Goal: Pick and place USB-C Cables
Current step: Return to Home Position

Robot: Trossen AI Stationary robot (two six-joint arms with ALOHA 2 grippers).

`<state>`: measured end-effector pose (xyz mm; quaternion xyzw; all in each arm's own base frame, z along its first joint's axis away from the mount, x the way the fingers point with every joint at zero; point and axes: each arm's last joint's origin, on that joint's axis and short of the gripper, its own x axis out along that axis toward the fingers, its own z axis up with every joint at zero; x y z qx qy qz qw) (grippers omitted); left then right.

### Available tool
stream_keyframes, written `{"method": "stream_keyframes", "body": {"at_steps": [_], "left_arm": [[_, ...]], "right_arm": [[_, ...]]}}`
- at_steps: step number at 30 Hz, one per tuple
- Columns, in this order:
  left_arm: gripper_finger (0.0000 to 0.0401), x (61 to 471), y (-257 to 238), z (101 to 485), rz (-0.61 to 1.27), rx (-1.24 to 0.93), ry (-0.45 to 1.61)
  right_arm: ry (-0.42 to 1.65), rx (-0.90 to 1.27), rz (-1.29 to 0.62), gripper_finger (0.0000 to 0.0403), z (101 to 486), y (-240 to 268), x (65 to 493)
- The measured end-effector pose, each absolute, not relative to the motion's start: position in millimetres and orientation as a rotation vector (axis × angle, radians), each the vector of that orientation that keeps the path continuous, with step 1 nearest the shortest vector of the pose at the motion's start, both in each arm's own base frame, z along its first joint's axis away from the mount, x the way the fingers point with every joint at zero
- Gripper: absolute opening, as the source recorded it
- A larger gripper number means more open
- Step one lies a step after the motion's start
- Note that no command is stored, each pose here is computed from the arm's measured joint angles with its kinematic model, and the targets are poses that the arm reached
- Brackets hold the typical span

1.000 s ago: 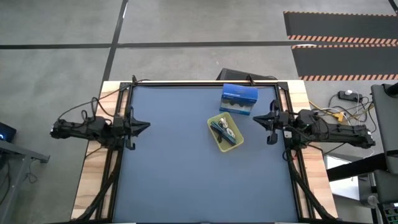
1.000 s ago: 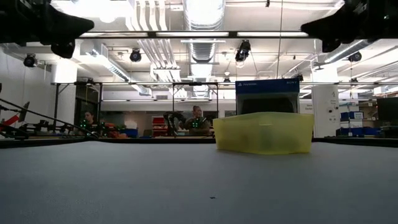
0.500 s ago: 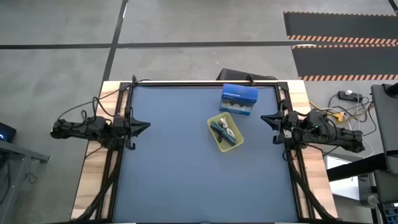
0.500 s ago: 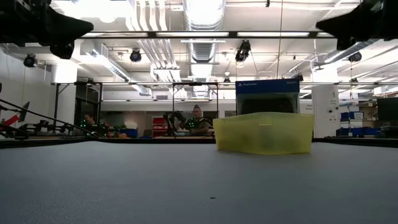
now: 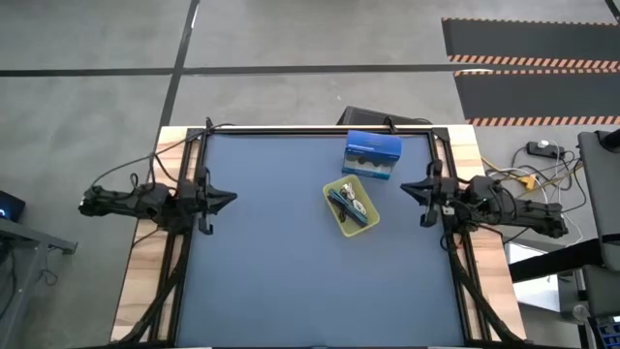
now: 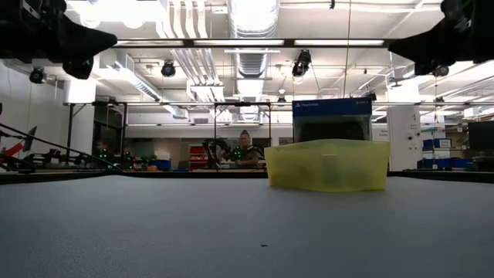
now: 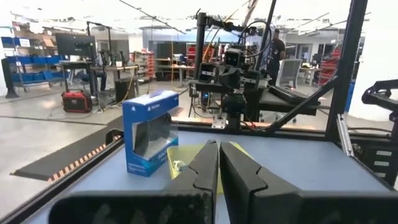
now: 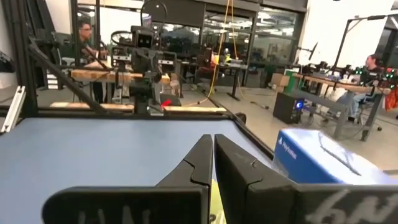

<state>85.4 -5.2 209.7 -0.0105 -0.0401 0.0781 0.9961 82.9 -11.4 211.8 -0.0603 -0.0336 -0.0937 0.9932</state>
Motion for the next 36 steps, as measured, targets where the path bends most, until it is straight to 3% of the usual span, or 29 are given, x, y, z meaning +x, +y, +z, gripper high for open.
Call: {"method": "stream_keyframes", "body": {"at_steps": [11, 16, 20, 36], "left_arm": [[0.0001, 97.2, -7.3, 171.4, 0.154, -0.084, -0.059], [0.0001, 98.0, -6.4, 169.8, 0.193, -0.076, -0.043], [0.0001, 97.8, -4.6, 169.8, 0.258, -0.077, -0.046], [0.0001, 98.5, -4.6, 168.5, 0.26, -0.076, -0.036]], "right_arm": [[-0.026, -0.113, -0.183, 0.0008, 170.9, -12.8, 95.7], [-0.002, -0.04, -0.224, 0.0008, 168.0, -14.4, 97.9], [0.029, -0.12, -0.33, 0.0009, 167.0, -17.7, 99.0], [0.055, -0.106, -0.331, 0.0009, 164.6, -18.0, 100.7]]}}
